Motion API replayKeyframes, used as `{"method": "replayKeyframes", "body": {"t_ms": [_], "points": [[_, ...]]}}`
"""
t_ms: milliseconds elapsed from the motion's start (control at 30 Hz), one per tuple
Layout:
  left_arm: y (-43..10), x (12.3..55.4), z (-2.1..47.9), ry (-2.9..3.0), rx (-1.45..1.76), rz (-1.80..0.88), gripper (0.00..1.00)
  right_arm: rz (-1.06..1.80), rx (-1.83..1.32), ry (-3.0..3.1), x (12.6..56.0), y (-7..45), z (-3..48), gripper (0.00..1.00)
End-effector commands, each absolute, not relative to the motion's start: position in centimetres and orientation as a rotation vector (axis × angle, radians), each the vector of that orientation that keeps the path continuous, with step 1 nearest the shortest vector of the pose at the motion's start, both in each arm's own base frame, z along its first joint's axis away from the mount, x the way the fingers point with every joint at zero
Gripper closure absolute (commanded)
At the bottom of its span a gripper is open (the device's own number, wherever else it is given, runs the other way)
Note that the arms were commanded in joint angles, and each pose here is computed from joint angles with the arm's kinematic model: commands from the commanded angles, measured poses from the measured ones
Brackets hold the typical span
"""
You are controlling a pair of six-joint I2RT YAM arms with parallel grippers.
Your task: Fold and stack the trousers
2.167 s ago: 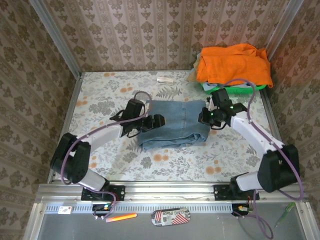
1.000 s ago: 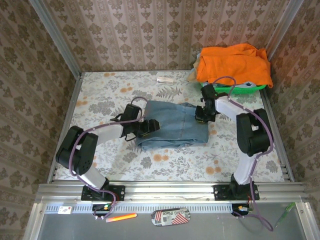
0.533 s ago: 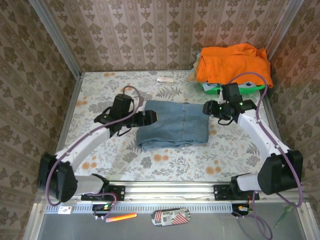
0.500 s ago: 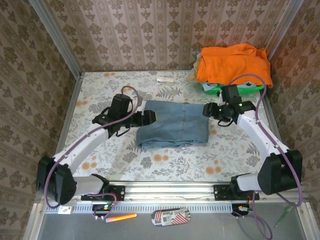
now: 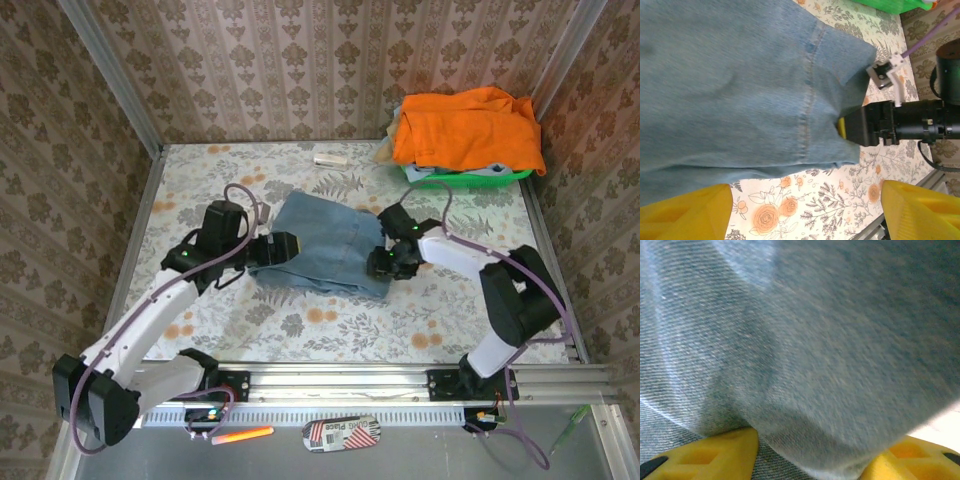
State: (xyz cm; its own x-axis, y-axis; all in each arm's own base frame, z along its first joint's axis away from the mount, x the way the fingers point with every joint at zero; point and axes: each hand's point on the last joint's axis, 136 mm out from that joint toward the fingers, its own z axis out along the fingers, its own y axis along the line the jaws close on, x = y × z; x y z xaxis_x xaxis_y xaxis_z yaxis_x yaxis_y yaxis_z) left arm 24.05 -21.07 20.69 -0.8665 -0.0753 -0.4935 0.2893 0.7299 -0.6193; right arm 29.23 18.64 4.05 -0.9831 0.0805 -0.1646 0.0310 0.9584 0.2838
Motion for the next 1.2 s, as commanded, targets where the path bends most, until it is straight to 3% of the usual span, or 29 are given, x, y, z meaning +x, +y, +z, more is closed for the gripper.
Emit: {"method": "replayKeyframes", "body": {"t_ms": [0,333,433,533,700,800,900,1167], "points": [[-20.3,23.3,19.8,2.463,0.133,-0.946,0.22,0.574,0.053,2.915,30.2,24.3,3.5,0.46],[-18.5,22.8,17.8,2.467,0.058,-0.873,0.2,0.702,-0.11,2.835,37.0,34.8,4.7,0.46],[-18.1,22.9,17.3,2.48,0.026,-0.843,0.2,0.965,-0.169,2.804,36.9,39.8,5.9,0.46],[-17.2,23.4,17.6,2.462,-0.022,-0.795,0.19,0.988,-0.274,2.803,35.5,42.3,6.6,0.45],[-16.7,24.0,17.1,2.44,-0.029,-0.76,0.18,0.931,-0.169,2.72,37.2,37.5,9.8,0.43],[-16.6,24.5,14.4,2.506,-0.023,-0.69,0.18,0.903,-0.132,2.62,37.8,33.4,14.2,0.33],[-16.4,24.9,11.7,2.589,-0.005,-0.559,0.2,0.883,-0.097,2.552,36.9,29.4,17.0,0.29],[-20.6,26.7,8.5,2.631,0.115,-0.598,0.19,0.779,-0.016,2.595,30.0,22.1,14.3,0.28]]}}
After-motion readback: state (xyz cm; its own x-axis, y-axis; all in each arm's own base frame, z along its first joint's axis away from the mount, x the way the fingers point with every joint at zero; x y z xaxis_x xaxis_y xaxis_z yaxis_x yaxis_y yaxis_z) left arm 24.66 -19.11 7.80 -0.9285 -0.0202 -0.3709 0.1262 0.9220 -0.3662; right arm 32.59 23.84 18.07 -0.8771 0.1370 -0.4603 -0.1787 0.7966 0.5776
